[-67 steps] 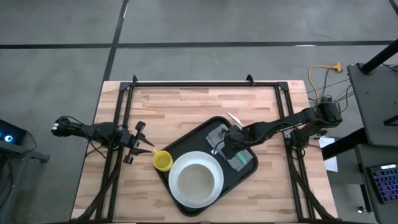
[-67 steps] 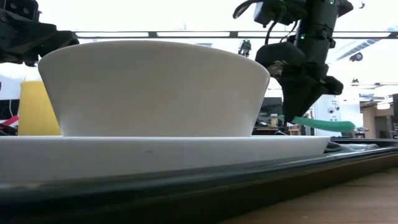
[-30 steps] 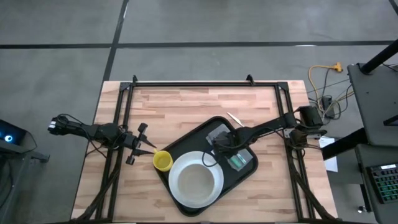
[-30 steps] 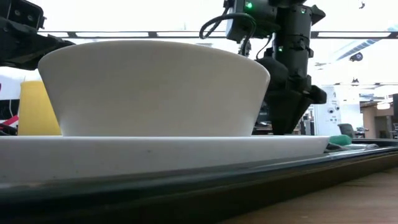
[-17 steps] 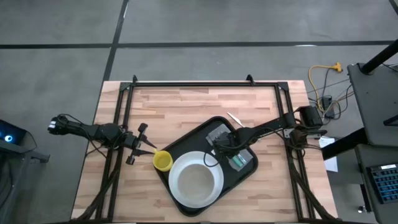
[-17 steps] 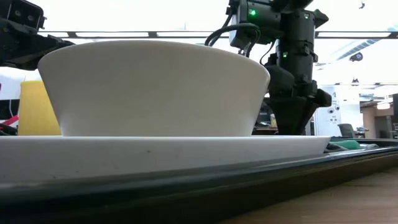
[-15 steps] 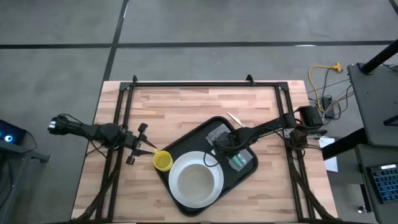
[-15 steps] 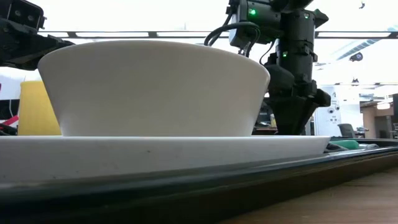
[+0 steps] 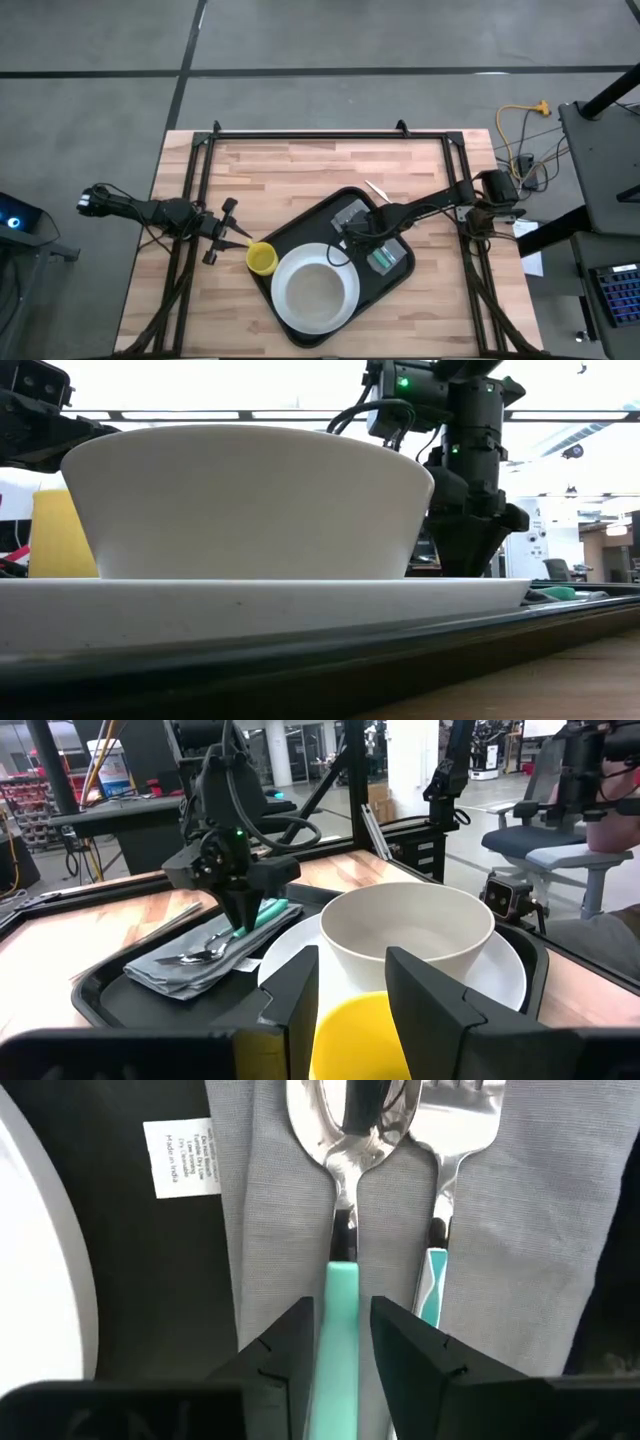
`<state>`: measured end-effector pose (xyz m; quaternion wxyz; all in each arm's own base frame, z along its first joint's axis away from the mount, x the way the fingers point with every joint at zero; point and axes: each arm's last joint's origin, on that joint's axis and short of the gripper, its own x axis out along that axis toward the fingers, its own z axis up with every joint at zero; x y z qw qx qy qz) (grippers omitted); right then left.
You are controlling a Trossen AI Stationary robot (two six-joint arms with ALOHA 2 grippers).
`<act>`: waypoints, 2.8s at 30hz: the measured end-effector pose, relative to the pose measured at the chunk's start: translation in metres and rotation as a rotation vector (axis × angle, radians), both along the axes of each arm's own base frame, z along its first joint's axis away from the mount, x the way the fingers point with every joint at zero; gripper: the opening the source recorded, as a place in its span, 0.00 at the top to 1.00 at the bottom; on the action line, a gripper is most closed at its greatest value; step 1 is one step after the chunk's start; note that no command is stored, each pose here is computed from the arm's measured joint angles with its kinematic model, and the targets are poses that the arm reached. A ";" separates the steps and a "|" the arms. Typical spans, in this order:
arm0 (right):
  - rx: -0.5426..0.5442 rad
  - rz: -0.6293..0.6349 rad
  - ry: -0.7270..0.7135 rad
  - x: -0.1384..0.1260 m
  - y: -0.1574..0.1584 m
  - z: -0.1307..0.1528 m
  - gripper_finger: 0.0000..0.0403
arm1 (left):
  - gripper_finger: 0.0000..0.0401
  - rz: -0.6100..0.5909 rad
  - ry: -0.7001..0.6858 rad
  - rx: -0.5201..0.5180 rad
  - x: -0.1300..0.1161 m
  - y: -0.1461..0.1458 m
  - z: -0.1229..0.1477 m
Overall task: Set up tray
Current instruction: Put the light blue spoon on the gray napkin, then put the light blue knife on the gray napkin
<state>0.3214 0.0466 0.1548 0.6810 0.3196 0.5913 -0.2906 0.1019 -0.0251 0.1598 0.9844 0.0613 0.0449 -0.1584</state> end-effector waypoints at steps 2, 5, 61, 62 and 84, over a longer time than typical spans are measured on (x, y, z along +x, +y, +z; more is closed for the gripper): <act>-0.001 0.011 -0.003 0.001 0.000 0.001 0.76 | 0.74 0.000 0.000 0.000 0.000 0.000 0.000; -0.004 0.045 -0.017 0.004 0.000 0.005 0.76 | 0.74 0.000 0.000 0.000 0.000 0.000 0.000; -0.375 0.153 0.120 -0.054 -0.058 0.051 0.83 | 0.74 0.000 0.005 0.001 0.000 0.000 0.000; -0.367 0.143 0.110 -0.058 -0.061 0.050 0.83 | 0.74 0.001 0.005 0.001 0.000 0.000 0.000; -0.190 0.030 0.013 -0.098 -0.102 0.015 0.83 | 0.74 0.001 0.005 0.001 0.000 0.000 0.000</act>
